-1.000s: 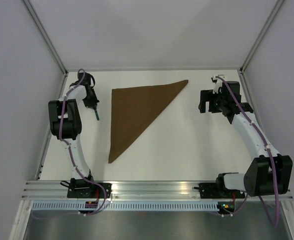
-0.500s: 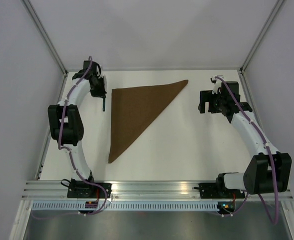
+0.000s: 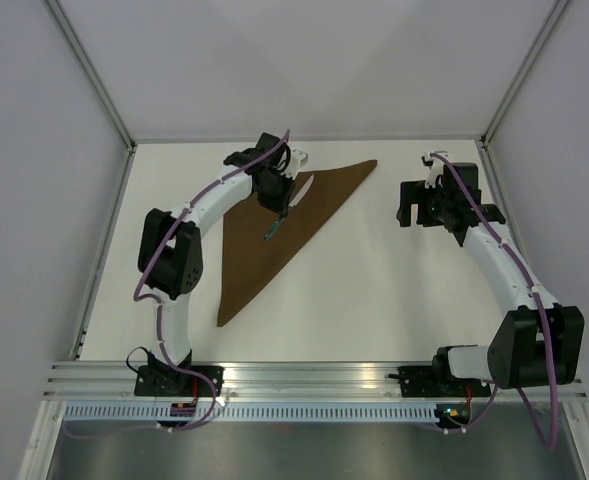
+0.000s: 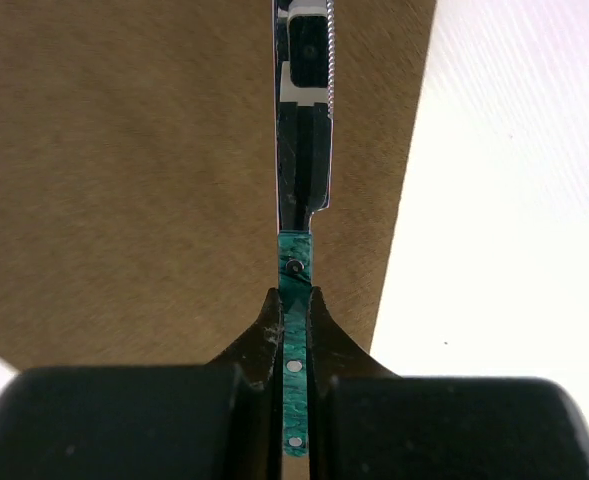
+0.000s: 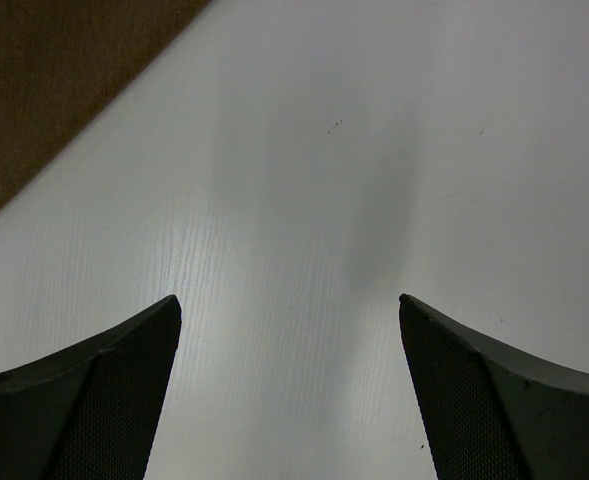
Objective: Fold the napkin, place the utensils inside, and roll it up
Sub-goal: Place the knife on the napkin.
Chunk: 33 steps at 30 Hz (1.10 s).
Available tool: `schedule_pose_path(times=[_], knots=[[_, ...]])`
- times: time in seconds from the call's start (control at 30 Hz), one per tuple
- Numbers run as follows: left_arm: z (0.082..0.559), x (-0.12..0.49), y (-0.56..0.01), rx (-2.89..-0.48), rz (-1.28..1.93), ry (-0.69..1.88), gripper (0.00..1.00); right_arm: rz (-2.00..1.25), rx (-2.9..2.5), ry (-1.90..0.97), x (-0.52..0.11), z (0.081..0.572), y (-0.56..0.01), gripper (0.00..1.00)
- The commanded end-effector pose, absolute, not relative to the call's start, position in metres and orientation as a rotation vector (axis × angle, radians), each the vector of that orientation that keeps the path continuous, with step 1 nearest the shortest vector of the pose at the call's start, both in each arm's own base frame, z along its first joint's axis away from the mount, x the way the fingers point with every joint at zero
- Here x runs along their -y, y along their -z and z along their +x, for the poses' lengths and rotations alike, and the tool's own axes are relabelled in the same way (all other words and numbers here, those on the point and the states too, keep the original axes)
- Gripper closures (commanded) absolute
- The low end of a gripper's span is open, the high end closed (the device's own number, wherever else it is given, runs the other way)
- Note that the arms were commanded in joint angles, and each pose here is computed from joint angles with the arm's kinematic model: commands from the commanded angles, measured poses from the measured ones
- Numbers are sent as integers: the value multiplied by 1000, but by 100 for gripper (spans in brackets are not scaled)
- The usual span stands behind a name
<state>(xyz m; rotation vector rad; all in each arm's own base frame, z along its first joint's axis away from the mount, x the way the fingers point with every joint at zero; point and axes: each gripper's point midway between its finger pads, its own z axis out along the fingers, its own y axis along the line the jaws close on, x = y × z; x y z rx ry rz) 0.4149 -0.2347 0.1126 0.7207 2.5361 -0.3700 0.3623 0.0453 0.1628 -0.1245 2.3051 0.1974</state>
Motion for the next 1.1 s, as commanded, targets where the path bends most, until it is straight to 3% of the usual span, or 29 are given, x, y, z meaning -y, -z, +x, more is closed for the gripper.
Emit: schedule_pose_path(times=[0.0, 0.63, 1.07], knots=[[414, 244, -101, -2557, 778, 395, 98, -131, -2298, -194, -46, 362, -167, 6], [384, 303, -36, -2642, 888, 497, 98, -128, -2304, -189, -45, 361, -165, 6], [366, 308, -15, -2677, 921, 516, 98, -126, -2309, -188, -45, 360, -164, 6]])
